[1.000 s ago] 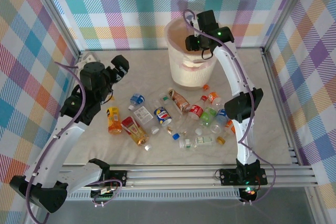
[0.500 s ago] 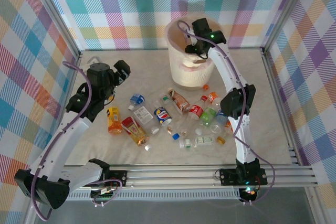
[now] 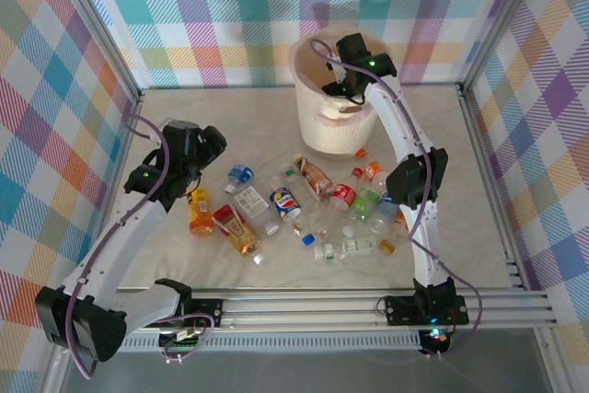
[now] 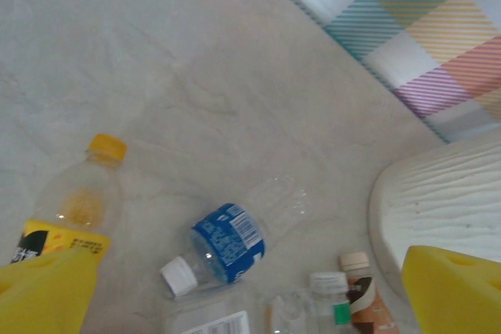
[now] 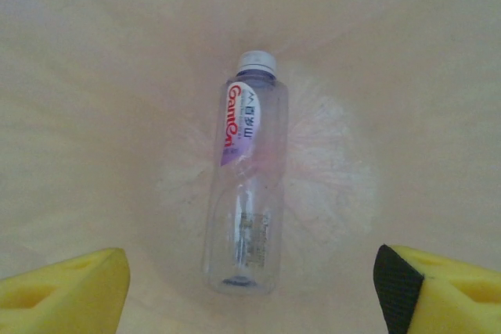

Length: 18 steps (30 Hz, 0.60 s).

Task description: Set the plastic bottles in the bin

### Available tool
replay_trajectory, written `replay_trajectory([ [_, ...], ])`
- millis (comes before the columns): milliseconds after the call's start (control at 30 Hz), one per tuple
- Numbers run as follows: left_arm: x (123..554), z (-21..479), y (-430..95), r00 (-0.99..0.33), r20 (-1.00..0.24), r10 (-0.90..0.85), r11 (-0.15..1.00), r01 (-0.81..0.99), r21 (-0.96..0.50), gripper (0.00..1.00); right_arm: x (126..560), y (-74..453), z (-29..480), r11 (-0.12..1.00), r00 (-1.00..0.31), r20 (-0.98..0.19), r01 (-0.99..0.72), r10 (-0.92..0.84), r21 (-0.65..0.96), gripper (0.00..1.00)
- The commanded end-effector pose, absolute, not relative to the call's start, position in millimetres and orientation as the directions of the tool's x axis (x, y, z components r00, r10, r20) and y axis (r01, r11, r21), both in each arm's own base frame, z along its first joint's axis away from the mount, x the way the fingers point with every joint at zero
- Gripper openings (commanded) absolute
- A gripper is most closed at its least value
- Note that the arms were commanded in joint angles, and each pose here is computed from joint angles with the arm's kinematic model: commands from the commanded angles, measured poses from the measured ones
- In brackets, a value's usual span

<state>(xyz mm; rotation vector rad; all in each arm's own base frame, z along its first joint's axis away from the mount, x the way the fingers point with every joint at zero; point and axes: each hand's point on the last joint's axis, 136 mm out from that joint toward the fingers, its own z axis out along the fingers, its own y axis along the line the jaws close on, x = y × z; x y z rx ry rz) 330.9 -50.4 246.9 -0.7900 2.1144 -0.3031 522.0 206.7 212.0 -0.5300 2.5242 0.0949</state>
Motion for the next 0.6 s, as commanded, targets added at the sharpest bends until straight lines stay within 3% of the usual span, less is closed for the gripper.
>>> replay_trajectory([
  [0, 315, 225, -35, -0.491, -0.626, -0.607, 0.786, -0.485, -0.382, 1.00, 509, 204, 264, 0.917, -0.720, -0.609, -0.397, -0.334, -0.033, 0.85],
  [233, 287, 182, -23, -0.593, -0.580, -0.558, 0.818, -0.511, -0.265, 1.00, 522, 203, 303, 0.920, -0.627, -0.713, -0.385, -0.316, -0.069, 0.91],
  [400, 270, 155, -15, -0.614, -0.533, -0.581, 0.805, -0.531, -0.266, 1.00, 530, 202, 339, 0.933, -0.545, -0.794, -0.352, -0.270, -0.075, 1.00],
  [567, 259, 131, -10, -0.627, -0.492, -0.604, 0.792, -0.545, -0.277, 1.00, 527, 203, 375, 0.936, -0.472, -0.854, -0.348, -0.218, -0.047, 1.00],
])
